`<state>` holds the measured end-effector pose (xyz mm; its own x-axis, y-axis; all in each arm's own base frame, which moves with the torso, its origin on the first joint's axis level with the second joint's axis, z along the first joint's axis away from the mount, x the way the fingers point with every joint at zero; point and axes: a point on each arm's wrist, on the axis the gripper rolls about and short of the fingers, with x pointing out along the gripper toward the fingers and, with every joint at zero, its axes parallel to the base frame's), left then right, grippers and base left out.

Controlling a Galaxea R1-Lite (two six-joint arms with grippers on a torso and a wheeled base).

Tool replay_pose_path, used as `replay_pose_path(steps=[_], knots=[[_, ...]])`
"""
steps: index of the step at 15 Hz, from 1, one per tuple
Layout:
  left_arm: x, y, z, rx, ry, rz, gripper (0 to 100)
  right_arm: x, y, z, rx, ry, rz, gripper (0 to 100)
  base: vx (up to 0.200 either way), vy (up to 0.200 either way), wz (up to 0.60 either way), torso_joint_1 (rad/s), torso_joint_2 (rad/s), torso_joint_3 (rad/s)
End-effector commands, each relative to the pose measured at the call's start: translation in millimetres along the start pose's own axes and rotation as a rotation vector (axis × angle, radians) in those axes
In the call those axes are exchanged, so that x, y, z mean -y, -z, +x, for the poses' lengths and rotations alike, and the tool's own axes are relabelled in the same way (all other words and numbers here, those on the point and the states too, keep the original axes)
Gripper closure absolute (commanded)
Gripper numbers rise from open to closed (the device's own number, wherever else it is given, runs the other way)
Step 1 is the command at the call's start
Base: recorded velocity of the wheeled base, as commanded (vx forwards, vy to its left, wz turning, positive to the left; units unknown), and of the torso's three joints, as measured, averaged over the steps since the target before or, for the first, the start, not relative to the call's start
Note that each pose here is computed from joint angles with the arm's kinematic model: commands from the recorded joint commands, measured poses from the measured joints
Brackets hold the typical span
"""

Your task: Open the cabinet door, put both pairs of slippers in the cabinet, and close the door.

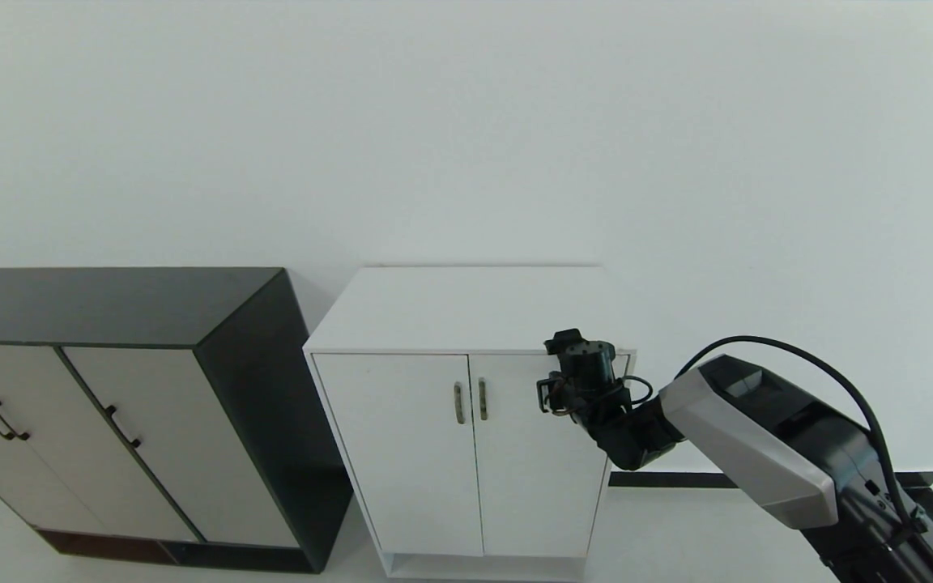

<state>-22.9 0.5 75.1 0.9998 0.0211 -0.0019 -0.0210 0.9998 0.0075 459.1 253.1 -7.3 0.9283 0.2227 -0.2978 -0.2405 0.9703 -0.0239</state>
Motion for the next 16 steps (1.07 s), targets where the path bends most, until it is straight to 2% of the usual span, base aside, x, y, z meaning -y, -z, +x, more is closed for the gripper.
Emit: replay_pose_path(steps=[1,5,10,16], knots=[[0.0,0.0,0,-0.001,0.001,0.0,100,0,1,1,0.001,0.0,0.0,100,0.0,0.0,0.0,0.0,0.0,0.0],[0.0,0.0,0,-0.001,0.001,0.0,100,0,-4,-7,0.003,0.005,-0.001,100,0.0,0.0,0.0,0.0,0.0,0.0],[0.0,0.0,0,-0.001,-0.002,-0.001,100,13,-18,-57,0.033,0.01,0.008,100,0.0,0.0,0.0,0.0,0.0,0.0],[0.0,0.0,0,-0.001,0.0,0.0,100,81,-38,-165,0.041,0.175,0.039,100,0.0,0.0,0.0,0.0,0.0,0.0]])
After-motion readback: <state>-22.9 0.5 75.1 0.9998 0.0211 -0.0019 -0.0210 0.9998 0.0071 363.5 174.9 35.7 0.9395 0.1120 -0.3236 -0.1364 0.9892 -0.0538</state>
